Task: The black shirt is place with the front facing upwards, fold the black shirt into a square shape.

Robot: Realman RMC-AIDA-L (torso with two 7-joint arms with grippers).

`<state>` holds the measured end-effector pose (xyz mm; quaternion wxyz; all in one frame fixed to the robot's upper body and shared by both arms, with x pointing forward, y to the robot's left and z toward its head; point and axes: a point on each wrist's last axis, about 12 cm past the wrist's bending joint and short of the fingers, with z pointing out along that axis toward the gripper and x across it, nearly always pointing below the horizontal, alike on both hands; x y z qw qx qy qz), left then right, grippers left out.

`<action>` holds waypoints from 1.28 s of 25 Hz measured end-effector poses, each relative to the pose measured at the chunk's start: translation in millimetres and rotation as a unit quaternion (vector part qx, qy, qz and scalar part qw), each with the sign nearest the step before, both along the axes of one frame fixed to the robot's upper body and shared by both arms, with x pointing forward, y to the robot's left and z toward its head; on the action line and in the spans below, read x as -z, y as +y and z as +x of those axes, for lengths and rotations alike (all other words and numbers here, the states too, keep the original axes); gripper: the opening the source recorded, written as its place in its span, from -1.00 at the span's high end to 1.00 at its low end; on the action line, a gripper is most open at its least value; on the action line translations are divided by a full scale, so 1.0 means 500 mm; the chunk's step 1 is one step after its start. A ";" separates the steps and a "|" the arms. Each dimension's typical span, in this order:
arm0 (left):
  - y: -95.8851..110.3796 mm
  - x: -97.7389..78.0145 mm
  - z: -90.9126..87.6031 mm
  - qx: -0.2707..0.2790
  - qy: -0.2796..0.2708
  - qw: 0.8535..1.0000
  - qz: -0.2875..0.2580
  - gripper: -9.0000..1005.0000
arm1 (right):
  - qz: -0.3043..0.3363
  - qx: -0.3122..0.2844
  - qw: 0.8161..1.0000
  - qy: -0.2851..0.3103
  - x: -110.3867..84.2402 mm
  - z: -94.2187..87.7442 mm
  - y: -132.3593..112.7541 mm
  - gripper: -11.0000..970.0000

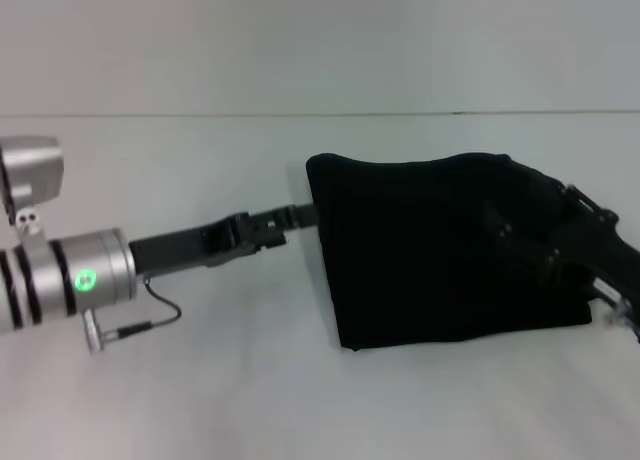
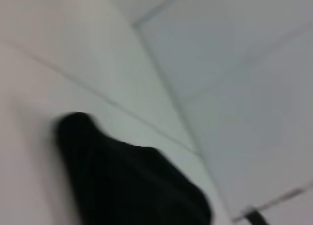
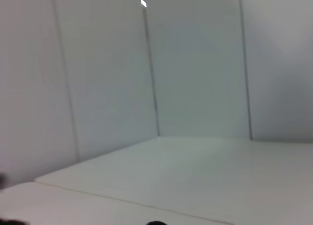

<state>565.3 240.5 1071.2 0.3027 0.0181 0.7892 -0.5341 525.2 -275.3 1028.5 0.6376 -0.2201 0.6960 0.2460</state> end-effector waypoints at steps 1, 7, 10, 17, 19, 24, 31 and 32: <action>-0.001 -0.001 0.015 -0.013 0.020 1.000 0.011 -0.84 | -0.002 -0.004 1.000 -0.005 0.003 -0.012 -0.004 -0.75; -0.030 -0.011 0.069 -0.029 0.059 0.996 0.068 -0.83 | -0.008 -0.022 1.000 0.000 0.034 -0.096 -0.022 -0.75; -0.049 -0.010 0.085 -0.030 0.060 0.993 0.098 -0.83 | -0.023 -0.034 0.999 0.010 0.050 -0.126 -0.023 -0.75; -0.103 -0.005 0.095 -0.014 0.054 0.991 0.121 -0.83 | -0.039 -0.048 0.998 0.023 0.066 -0.146 -0.018 -0.75; -0.116 -0.002 0.096 -0.015 0.051 0.991 0.126 -0.83 | -0.038 -0.048 0.998 0.024 0.066 -0.146 -0.017 -0.75; -0.128 0.011 0.100 -0.029 0.049 0.987 0.149 -0.83 | -0.035 -0.049 0.998 0.027 0.067 -0.148 -0.016 -0.75; -0.135 0.020 0.104 -0.044 0.052 0.985 0.159 -0.82 | -0.035 -0.050 0.998 0.027 0.066 -0.147 -0.017 -0.75; -0.138 0.019 0.105 -0.042 0.052 0.985 0.159 -0.82 | -0.035 -0.050 0.998 0.027 0.066 -0.147 -0.016 -0.75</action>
